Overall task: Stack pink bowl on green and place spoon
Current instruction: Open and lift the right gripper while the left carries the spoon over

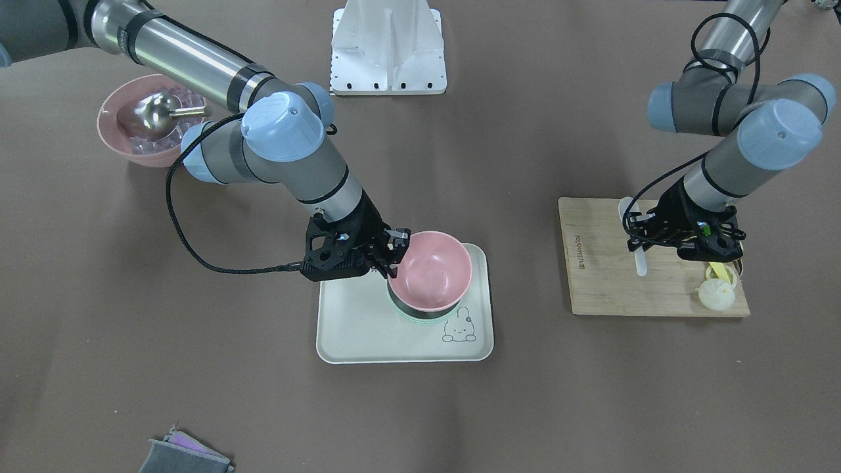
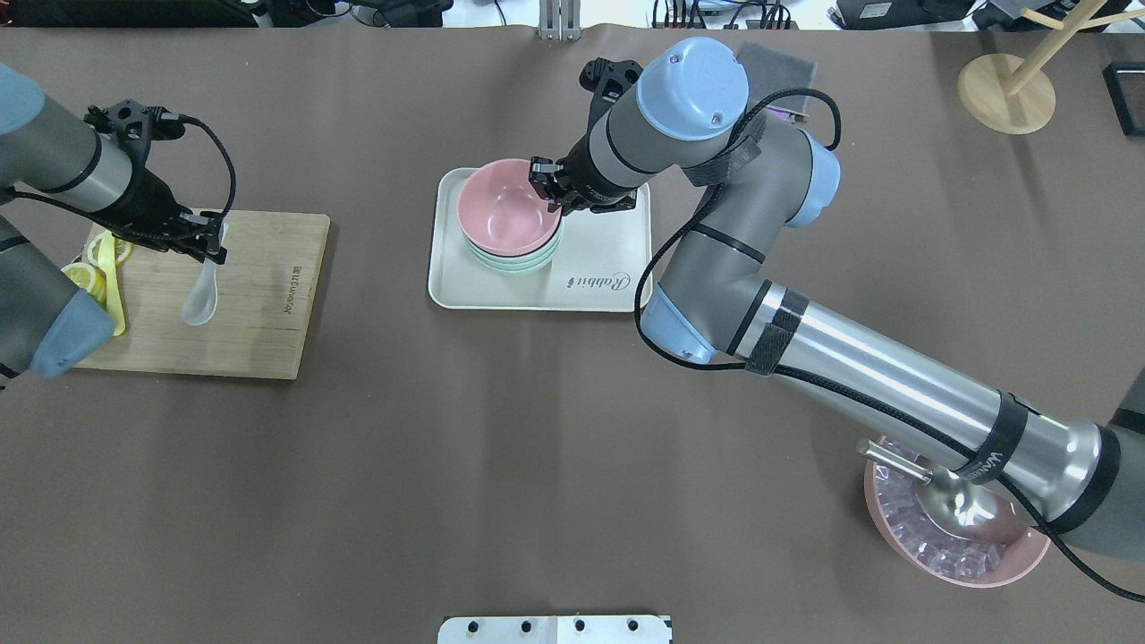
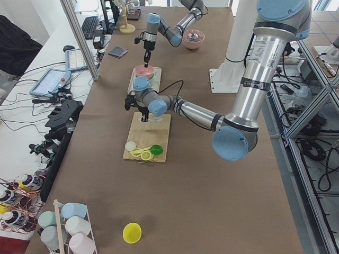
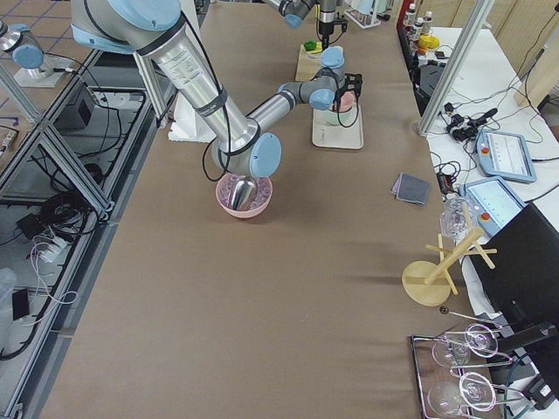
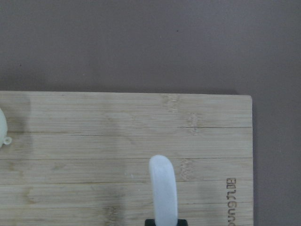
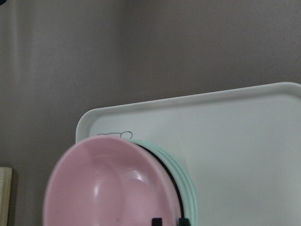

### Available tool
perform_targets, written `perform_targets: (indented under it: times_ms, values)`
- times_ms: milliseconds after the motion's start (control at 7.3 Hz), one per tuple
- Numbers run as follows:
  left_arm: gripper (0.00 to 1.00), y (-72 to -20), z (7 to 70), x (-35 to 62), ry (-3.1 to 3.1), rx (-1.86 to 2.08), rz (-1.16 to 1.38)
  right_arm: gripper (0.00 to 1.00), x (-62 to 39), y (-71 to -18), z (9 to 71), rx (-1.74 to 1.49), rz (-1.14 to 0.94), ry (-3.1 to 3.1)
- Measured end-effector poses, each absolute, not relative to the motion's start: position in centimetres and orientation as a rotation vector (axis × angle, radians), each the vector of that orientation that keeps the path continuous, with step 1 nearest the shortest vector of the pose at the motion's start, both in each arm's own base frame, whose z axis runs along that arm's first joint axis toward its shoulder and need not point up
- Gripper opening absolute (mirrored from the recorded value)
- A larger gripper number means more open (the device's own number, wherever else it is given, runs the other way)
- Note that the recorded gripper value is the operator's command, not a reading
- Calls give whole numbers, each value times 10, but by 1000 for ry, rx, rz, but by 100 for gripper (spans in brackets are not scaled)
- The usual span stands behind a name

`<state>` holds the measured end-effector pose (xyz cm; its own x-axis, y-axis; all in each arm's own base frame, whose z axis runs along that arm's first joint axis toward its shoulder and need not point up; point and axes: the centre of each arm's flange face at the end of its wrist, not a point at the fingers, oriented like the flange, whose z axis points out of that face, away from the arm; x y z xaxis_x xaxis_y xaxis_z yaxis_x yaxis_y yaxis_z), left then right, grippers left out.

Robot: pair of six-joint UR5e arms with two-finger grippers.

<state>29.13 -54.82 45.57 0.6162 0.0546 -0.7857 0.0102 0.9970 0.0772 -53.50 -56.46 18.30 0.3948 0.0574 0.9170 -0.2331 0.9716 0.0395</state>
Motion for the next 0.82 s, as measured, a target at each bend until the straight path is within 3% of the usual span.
perform_targets:
  times_ms: [411, 821]
  values:
    - [0, -554, 445, 294, 915, 81, 25, 100, -524, -567, 180, 180, 180, -1163]
    - [0, -580, 358, 314, 1002, 116, -40, 100, -485, -581, 190, 136, 176, -1182]
